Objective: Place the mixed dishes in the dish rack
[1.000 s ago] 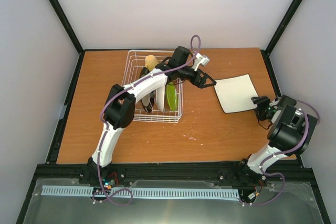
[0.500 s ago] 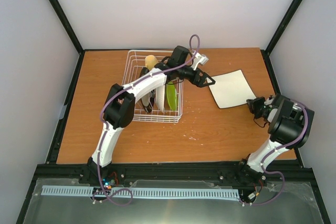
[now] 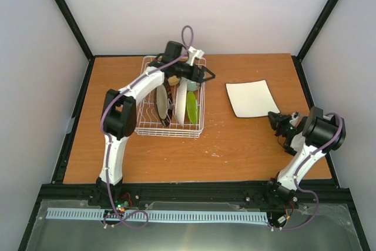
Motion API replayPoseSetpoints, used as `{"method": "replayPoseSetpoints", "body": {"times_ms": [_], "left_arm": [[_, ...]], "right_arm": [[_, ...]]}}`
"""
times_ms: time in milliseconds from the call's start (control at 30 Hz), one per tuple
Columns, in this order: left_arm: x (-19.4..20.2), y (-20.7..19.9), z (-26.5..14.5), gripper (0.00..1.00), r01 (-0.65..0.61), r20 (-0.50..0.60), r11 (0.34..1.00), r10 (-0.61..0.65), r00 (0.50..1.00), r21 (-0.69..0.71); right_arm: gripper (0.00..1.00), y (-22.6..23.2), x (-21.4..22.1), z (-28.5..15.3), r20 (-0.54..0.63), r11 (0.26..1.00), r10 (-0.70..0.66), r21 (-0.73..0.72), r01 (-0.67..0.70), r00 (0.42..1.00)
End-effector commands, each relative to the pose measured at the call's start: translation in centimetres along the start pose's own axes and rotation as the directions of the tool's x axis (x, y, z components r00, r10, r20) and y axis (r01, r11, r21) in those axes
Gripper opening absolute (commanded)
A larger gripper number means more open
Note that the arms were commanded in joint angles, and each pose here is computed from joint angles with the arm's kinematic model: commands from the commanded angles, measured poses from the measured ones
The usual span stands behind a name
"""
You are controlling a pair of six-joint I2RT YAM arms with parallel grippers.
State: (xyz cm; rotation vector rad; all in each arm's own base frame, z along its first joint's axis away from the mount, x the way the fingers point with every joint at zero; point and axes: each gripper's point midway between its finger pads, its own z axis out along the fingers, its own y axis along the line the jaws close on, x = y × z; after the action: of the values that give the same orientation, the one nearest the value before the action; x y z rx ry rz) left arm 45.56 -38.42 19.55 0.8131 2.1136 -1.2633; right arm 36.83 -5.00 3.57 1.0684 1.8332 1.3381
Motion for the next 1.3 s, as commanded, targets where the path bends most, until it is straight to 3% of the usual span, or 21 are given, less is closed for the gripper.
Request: {"method": "replayPoseSetpoints", "body": {"times_ms": [0,467,833,1267], "left_arm": [[-3.9,-0.8,-5.0,1.00,-0.037,0.077,0.999,0.038,0.996,-0.016],[-6.1,-0.9,-4.3,1.00,-0.017,0.093,0.998,0.012,0.996,0.060],[-3.7,1.7,-0.6,1.00,0.089,-0.014,0.994,-0.088,0.996,0.068],[-2.2,-0.4,2.2,1.00,0.117,-0.061,0.985,-0.111,0.992,0.123]], "right_arm": [[0.03,6.6,0.4,-0.7,-0.045,0.952,-0.021,-0.307,0.006,0.999],[0.03,10.4,2.6,-1.1,-0.077,0.919,-0.172,-0.372,0.132,0.982],[0.03,12.8,4.4,-2.0,-0.101,0.889,-0.257,-0.415,0.194,0.961],[0.03,14.9,6.7,-2.7,-0.136,0.860,-0.322,-0.457,0.229,0.937]]}}
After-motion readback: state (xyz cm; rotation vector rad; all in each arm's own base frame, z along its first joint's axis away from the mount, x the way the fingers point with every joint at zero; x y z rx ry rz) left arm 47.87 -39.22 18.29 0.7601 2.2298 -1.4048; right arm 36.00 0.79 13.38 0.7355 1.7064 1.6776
